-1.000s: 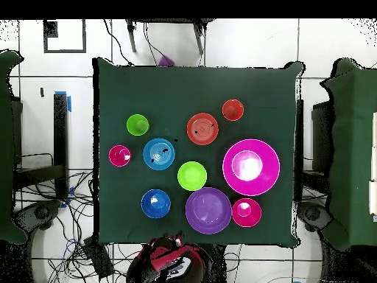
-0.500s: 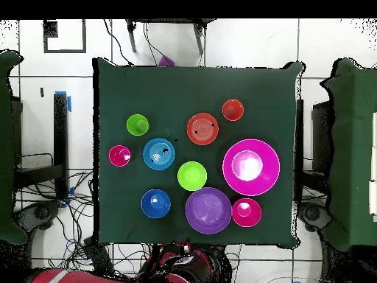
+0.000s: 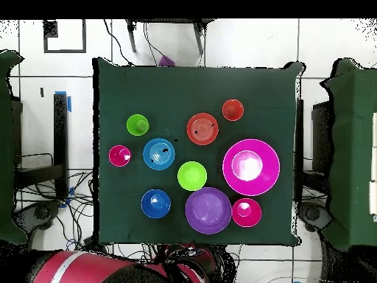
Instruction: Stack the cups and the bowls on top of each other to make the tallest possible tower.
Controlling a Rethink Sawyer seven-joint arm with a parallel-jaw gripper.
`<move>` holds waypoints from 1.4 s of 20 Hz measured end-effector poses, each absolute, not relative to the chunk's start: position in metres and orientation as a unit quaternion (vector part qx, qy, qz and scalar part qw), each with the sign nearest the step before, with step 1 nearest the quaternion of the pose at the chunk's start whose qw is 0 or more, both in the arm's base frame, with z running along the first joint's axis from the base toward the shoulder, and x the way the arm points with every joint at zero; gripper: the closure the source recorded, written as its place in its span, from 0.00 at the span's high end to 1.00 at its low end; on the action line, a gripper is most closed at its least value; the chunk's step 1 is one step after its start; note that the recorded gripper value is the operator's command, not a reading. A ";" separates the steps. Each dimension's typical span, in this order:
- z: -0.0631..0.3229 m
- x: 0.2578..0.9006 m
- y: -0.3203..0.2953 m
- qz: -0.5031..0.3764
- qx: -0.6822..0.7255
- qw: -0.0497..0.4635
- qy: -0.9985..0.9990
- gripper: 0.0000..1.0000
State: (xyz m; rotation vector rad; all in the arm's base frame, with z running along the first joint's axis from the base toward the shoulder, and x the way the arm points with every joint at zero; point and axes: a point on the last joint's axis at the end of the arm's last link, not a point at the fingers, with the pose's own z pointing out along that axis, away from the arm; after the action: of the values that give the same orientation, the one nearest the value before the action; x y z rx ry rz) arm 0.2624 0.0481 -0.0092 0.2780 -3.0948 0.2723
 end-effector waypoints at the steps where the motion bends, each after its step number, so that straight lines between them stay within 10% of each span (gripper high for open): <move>1: -0.011 0.263 0.047 0.088 0.089 0.011 -0.992 1.00; 28: -0.029 0.343 0.023 0.079 0.068 -0.047 -0.993 1.00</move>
State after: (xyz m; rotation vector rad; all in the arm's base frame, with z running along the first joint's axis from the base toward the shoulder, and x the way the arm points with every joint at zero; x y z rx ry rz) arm 0.3428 0.0230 -0.0294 0.2203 -3.2174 0.2543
